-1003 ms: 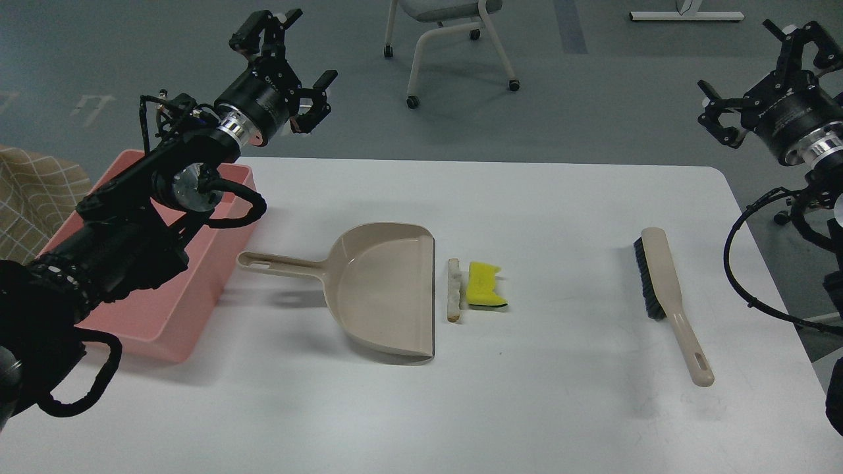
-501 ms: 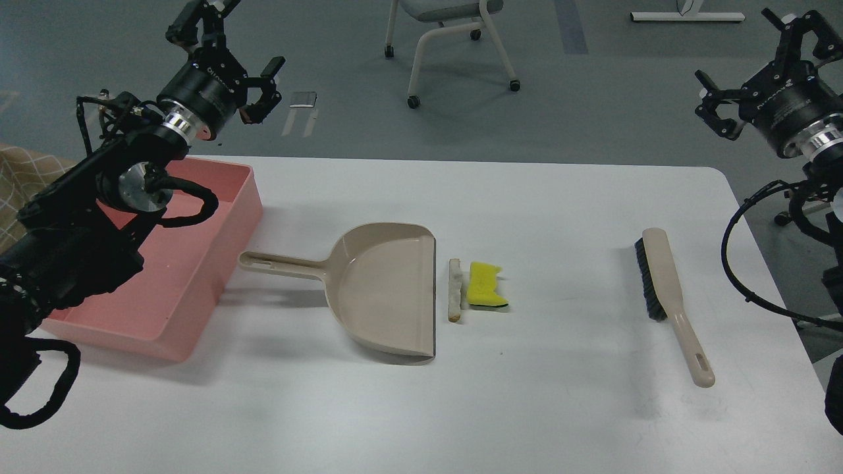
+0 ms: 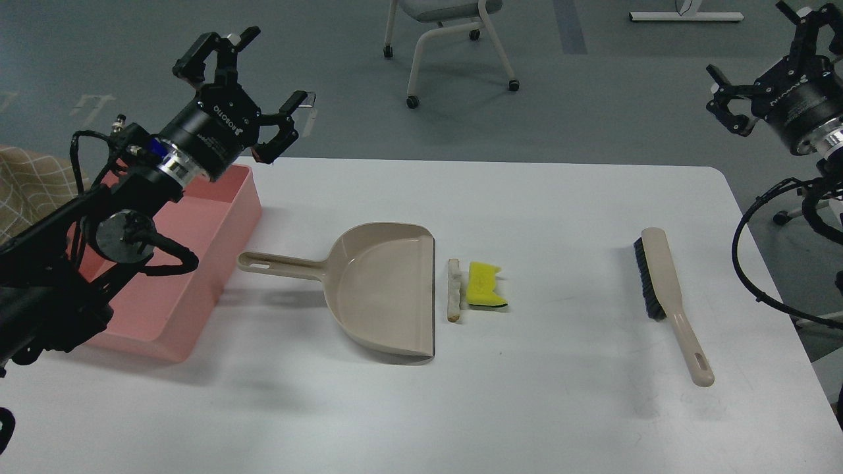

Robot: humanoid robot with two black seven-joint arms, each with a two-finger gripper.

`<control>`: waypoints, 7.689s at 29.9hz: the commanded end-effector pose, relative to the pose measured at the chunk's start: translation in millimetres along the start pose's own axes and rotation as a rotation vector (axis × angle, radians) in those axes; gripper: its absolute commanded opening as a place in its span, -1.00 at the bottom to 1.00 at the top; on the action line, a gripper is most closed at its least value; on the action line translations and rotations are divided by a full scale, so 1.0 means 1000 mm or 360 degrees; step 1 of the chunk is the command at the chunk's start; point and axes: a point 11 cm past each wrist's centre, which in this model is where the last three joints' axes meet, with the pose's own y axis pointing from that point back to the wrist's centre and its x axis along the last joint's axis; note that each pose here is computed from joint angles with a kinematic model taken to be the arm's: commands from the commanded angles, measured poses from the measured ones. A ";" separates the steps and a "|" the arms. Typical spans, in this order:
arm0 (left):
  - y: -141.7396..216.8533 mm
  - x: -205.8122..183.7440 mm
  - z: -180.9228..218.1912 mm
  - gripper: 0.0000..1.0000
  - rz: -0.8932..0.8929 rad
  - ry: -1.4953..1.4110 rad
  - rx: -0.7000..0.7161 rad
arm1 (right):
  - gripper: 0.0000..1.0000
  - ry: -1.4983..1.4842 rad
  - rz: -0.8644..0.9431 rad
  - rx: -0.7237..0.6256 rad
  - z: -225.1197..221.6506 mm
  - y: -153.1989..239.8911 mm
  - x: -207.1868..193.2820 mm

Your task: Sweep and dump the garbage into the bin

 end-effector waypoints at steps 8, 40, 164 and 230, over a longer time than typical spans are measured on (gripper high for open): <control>0.081 -0.021 -0.014 0.83 0.0076 -0.0176 0.0297 | 1.00 0.0030 -0.0012 -0.0003 -0.001 0.007 0.001; 0.177 0.021 -0.135 0.41 0.0399 -0.0619 0.0831 | 1.00 0.0091 0.0059 0.0027 -0.022 0.025 0.020; 0.047 0.013 -0.087 -1.00 0.0072 -0.1037 0.0667 | 1.00 0.1126 0.0348 -0.0256 -0.109 0.098 0.065; 0.093 0.028 -0.094 -0.99 0.0149 -0.1080 0.0779 | 0.82 0.2179 -0.0488 -0.1334 0.035 0.169 0.020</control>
